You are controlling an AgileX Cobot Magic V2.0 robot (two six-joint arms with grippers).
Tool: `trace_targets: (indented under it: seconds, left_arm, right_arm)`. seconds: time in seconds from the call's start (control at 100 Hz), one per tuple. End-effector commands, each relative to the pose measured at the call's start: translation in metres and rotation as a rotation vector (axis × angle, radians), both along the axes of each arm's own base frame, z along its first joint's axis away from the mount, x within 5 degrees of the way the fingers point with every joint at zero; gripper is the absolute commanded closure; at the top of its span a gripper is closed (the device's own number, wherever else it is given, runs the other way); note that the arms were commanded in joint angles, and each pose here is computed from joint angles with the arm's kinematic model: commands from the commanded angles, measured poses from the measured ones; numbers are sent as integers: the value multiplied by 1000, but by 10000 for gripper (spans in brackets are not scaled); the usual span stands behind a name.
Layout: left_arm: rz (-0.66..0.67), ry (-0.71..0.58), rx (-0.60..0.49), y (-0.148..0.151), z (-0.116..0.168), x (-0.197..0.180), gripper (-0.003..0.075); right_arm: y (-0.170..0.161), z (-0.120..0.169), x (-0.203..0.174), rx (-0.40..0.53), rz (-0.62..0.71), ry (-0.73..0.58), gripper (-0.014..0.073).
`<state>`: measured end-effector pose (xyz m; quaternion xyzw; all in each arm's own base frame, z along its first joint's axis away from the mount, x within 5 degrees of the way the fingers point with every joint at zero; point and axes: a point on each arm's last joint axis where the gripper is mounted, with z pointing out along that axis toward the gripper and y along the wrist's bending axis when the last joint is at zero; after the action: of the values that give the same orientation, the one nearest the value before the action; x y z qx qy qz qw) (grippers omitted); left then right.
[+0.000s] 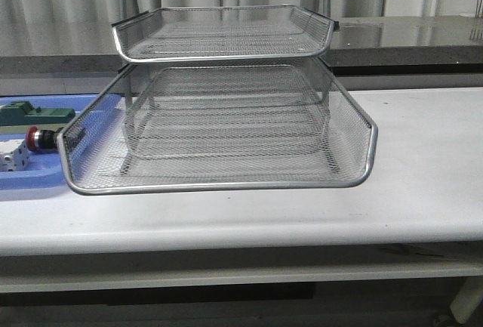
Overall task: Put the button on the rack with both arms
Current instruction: 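Release the tray and raise the right gripper away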
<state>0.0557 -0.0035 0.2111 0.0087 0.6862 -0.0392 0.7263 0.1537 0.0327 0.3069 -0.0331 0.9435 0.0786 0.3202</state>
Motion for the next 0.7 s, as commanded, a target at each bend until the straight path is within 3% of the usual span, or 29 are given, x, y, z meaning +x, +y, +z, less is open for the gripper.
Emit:
trace_targets:
  seconds: [0.0,0.43,0.55,0.69]
  left_arm:
    - [-20,-55,-21,-1,-10,-1,741]
    - [-20,-55,-21,-1,-10,-1,741]
    - [-20,-55,-21,-1,-10,-1,741]
    - [-20,-55,-21,-1,-10,-1,741]
  right_arm:
    - [-13,25,-8,-81,-82,-98,141]
    - [-30,43,-56,-123,-153,-187,151]
    - [-30,44,-59,-123,-154,-200,265]
    - [-30,44,-59,-124,-154,-196,508]
